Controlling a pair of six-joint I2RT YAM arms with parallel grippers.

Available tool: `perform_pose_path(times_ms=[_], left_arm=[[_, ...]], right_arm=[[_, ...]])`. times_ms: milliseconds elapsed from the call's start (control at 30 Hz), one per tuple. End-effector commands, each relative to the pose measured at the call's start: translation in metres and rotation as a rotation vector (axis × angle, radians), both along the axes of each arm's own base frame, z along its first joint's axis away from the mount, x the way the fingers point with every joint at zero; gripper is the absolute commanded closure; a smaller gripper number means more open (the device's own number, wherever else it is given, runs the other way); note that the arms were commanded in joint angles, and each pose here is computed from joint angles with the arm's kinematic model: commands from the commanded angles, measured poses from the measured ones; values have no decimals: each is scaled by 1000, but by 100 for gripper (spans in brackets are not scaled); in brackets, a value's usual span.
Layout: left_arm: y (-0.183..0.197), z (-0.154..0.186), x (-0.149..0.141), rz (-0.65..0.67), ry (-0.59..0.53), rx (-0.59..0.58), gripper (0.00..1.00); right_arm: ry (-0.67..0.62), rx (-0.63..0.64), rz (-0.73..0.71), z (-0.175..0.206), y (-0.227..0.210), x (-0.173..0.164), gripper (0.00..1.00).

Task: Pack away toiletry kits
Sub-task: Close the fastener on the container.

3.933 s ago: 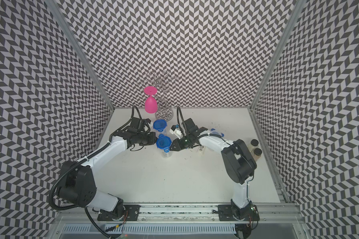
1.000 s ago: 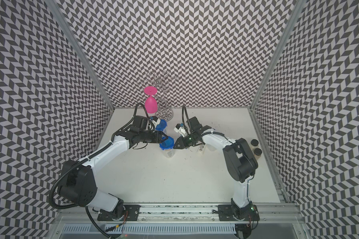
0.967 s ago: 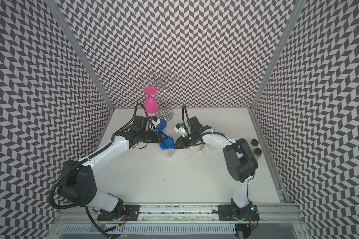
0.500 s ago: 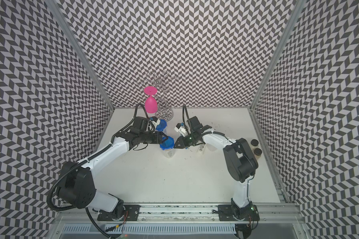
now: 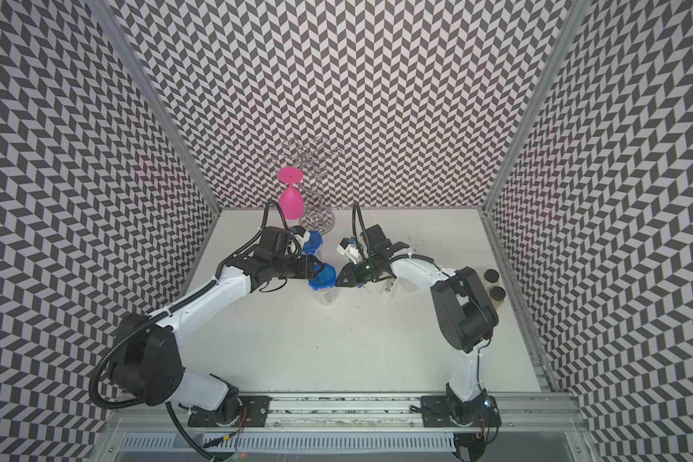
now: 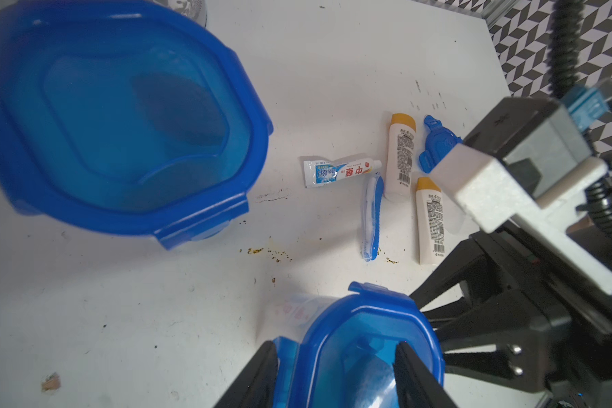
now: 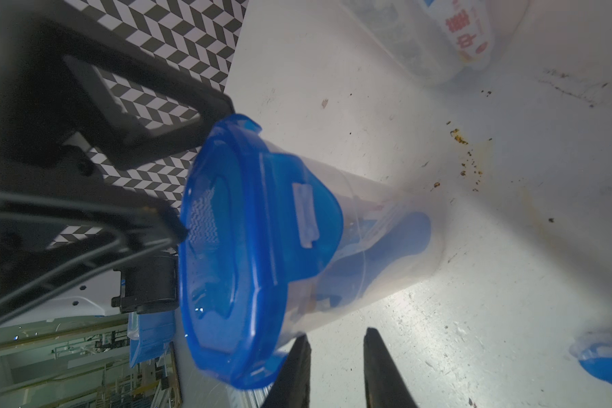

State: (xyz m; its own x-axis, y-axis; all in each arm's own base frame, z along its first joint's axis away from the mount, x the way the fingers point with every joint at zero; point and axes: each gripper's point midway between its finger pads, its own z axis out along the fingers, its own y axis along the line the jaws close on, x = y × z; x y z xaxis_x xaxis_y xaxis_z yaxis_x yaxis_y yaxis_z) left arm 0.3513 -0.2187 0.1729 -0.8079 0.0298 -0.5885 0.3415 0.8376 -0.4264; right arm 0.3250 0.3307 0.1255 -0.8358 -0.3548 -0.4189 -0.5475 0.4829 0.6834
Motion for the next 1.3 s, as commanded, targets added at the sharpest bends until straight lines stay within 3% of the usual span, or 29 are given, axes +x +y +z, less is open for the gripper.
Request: perform_pose_path(times_ms=[0,467,1000,1267], left_arm=[[-2,17,-10,-10,-36,-5,46],[2,-9,-11,-21,13,47,46],[-10,-17,-34,-5,136,-218,43],[-5,-20,-35,40,154,-215,43]], right_arm=[[-94,50,12,18,10,14,74],[-96,27,8,19,9,15,74],[-82,33,59,14,31,6,74],[-84,18,58,12,33,7,74]])
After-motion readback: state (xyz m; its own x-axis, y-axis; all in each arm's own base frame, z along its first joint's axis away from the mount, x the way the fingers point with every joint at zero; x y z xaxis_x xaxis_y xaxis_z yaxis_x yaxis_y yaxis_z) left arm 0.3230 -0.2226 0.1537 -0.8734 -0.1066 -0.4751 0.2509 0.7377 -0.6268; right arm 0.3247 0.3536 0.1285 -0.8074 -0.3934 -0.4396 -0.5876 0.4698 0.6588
